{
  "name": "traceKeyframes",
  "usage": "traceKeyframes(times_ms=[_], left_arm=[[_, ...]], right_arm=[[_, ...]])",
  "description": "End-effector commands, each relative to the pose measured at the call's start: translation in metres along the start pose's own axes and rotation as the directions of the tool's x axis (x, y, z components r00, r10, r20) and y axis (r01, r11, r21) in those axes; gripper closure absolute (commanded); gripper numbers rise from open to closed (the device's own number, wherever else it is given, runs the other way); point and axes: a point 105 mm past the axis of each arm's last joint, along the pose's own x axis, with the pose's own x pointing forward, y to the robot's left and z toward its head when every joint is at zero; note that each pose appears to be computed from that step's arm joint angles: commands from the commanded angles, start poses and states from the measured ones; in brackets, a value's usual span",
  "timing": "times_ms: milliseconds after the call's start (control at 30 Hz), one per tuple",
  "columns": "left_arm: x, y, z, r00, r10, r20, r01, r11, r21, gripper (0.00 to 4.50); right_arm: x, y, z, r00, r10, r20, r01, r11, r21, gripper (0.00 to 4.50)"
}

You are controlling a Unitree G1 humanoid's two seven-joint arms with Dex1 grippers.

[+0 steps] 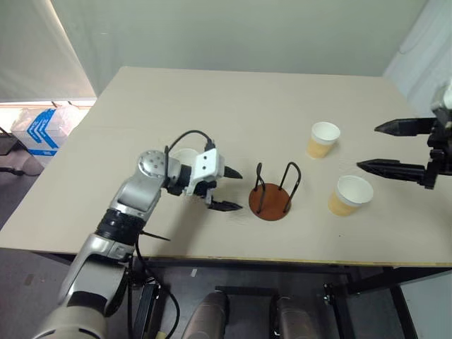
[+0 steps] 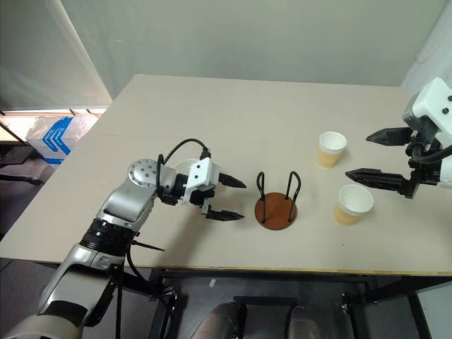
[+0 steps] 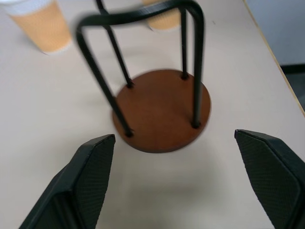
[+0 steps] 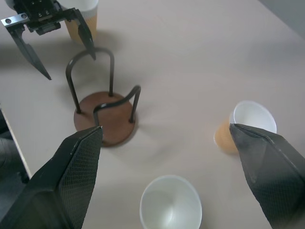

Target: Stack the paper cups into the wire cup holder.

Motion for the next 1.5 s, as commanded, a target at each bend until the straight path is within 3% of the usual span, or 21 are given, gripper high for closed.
traceKeyframes(times_ms=[33, 133, 367, 567, 833, 1200, 1300, 1500], left_arm=[[-0.014, 0.012, 0.029, 0.995, 0.049, 0.083, -0.052, 0.998, 0.033, 0.04], [-0.024, 0.017, 0.051, 0.986, 0.066, 0.155, -0.069, 0.997, 0.016, 0.04], [-0.053, 0.036, 0.076, 0.965, 0.169, 0.199, -0.174, 0.985, 0.01, 0.04], [-0.072, 0.028, 0.07, 0.97, 0.187, 0.154, -0.187, 0.982, -0.012, 0.04], [-0.077, 0.015, 0.062, 0.977, 0.188, 0.101, -0.187, 0.982, -0.028, 0.04], [-0.081, 0.013, 0.06, 0.972, 0.222, 0.079, -0.219, 0.975, -0.045, 0.04], [-0.082, 0.013, 0.058, 0.971, 0.227, 0.074, -0.223, 0.973, -0.056, 0.0], [-0.086, 0.015, 0.056, 0.969, 0.23, 0.085, -0.225, 0.972, -0.072, 0.0]], right_arm=[[0.005, -0.011, 0.006, 0.999, -0.027, 0.023, 0.028, 0.999, -0.036, 0.0], [0.018, -0.025, 0.008, 0.998, -0.052, 0.034, 0.054, 0.997, -0.055, 0.0], [0.057, -0.052, 0.0, 0.992, -0.092, -0.091, 0.065, 0.962, -0.265, 0.0], [0.099, -0.072, -0.015, 0.98, -0.075, -0.186, 0.016, 0.954, -0.3, 0.0], [0.136, -0.092, -0.015, 0.97, -0.078, -0.231, -0.001, 0.946, -0.324, 0.0], [0.158, -0.106, -0.04, 0.935, -0.106, -0.338, -0.005, 0.95, -0.312, 0.0], [0.162, -0.106, -0.046, 0.931, -0.117, -0.346, 0.004, 0.951, -0.31, 0.58], [0.175, -0.099, -0.047, 0.942, -0.105, -0.32, 0.008, 0.956, -0.292, 2.7]])
